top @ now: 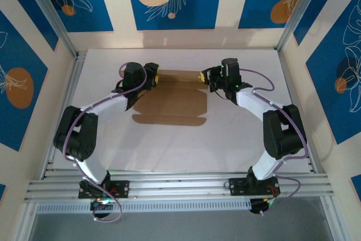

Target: Fold the paper box

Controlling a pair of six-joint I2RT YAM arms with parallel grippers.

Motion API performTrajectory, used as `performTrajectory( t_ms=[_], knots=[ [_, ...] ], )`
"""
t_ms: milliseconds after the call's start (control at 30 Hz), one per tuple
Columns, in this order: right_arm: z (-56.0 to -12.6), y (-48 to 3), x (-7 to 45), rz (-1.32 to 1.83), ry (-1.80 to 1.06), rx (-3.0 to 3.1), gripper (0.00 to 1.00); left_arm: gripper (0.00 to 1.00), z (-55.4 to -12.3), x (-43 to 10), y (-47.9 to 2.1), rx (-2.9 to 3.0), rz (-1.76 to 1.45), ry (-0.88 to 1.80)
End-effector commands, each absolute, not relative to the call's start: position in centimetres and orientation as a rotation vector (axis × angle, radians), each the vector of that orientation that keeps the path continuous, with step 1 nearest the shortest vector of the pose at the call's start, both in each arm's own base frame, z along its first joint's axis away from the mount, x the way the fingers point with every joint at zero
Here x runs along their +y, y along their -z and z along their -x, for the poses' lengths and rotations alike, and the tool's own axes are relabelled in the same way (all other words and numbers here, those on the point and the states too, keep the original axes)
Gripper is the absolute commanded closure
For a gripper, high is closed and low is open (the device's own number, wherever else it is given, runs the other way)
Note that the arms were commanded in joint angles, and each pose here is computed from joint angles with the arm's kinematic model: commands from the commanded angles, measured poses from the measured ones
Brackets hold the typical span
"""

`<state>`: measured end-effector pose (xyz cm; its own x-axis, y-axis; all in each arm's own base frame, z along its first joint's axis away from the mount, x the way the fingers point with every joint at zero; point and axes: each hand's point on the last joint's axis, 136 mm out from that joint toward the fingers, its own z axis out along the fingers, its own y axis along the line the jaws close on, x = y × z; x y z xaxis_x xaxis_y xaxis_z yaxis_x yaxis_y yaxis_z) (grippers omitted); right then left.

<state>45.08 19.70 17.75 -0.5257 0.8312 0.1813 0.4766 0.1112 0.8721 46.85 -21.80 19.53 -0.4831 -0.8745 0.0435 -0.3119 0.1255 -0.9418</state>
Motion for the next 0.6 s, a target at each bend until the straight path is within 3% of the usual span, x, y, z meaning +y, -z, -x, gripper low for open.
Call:
performTrajectory(
  t_ms=[0,567],
  knots=[
    [-44.5,-18.2,19.7,-1.302,-1.375,2.011,1.00,0.53,-46.9,-22.4,-20.5,1.810,1.141,1.375],
    [-43.5,-18.4,20.5,-1.324,-1.401,2.015,1.00,0.61,-47.3,-22.2,-18.2,1.812,1.209,1.277]
  ],
)
